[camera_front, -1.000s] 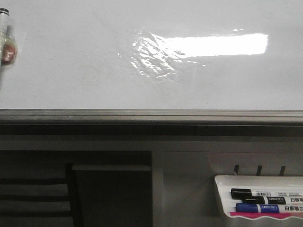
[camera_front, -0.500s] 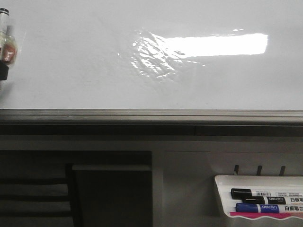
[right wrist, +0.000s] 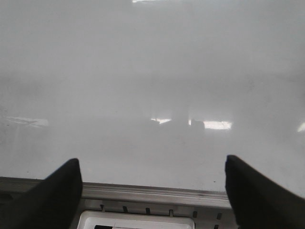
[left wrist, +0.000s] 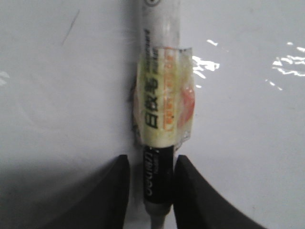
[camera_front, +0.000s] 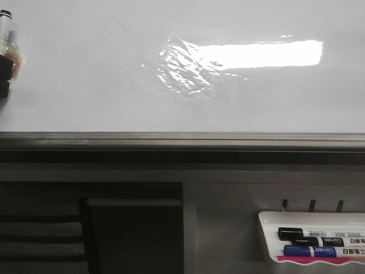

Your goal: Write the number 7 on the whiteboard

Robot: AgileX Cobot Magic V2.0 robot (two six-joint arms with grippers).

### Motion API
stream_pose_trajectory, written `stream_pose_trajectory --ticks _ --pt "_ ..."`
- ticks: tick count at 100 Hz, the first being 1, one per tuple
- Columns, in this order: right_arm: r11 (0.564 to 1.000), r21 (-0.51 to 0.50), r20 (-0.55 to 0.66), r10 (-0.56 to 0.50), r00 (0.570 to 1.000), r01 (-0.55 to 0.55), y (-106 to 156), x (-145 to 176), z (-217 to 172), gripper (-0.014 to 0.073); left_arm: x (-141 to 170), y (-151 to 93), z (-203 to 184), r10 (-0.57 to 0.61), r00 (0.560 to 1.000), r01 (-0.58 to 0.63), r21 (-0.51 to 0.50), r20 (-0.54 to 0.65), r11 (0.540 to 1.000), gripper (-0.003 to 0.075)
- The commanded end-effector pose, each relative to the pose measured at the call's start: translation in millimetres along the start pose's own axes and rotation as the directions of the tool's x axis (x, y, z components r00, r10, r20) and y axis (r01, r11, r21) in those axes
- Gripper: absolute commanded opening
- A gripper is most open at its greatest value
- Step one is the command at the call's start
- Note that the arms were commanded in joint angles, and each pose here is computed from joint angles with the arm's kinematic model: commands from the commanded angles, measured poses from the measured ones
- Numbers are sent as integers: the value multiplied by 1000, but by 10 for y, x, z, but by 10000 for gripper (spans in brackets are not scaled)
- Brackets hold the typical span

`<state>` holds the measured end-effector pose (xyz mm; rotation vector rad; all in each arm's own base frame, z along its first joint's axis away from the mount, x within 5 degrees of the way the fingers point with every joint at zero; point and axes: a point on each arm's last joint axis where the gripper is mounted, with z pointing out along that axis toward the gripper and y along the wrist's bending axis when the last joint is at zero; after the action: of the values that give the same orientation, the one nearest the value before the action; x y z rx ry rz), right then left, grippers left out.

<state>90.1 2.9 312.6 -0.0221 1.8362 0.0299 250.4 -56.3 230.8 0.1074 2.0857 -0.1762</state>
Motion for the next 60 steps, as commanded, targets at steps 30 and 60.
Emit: stream_pose_trajectory --ticks 30,60 --pt "1000 16 100 -9 995 7 -14 -169 -17 551 -209 -26 -50 3 992 -3 2 126 1000 17" --pt "999 -25 -17 19 1000 -20 22 -316 -24 549 -302 -115 -174 90 989 -82 74 -119 994 -20"
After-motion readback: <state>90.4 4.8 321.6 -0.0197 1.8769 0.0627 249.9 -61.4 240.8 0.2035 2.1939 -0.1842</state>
